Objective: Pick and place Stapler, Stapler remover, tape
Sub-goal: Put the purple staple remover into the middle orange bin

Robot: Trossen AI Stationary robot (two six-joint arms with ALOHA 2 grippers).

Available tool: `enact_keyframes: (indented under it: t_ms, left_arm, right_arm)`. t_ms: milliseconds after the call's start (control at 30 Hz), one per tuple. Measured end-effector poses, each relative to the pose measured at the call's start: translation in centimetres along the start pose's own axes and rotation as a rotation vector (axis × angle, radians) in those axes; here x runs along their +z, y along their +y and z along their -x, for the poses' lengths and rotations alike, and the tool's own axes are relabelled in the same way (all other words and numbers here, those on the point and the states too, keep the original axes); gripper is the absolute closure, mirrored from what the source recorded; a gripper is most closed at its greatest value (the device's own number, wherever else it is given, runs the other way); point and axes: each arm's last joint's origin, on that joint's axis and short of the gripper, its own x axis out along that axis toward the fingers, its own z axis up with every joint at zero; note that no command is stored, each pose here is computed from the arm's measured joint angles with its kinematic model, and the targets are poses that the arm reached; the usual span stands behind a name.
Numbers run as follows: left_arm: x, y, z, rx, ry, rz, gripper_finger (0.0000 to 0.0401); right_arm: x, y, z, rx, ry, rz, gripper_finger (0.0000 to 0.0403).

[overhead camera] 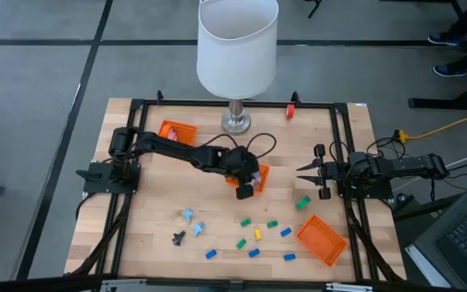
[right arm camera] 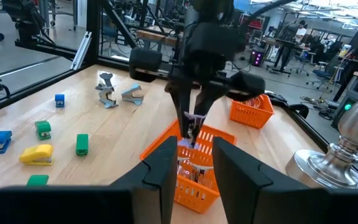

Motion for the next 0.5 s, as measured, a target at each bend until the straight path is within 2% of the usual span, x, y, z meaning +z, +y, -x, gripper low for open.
enact_keyframes:
  t_ms: [133, 267, 500]
  left_arm:
    - [1.1, -0.1, 0.1, -0.008, -0.111, 0.275, 0.0349]
    - [1.1, 0.0, 0.0, 0.015, -0.138, 0.513, 0.0352]
    - [0.0, -1.9, -0.9, 0.039, -0.132, 0.597, 0.036]
  right_arm:
    - [0.0, 0.0, 0.0, 0.0, 0.0, 0.0, 0.0297]
    - [0.0, 0.0, 0.0, 0.0, 0.0, 0.0, 0.0297]
    - [0.0, 0.0, 0.0, 0.0, 0.0, 0.0, 0.0297]
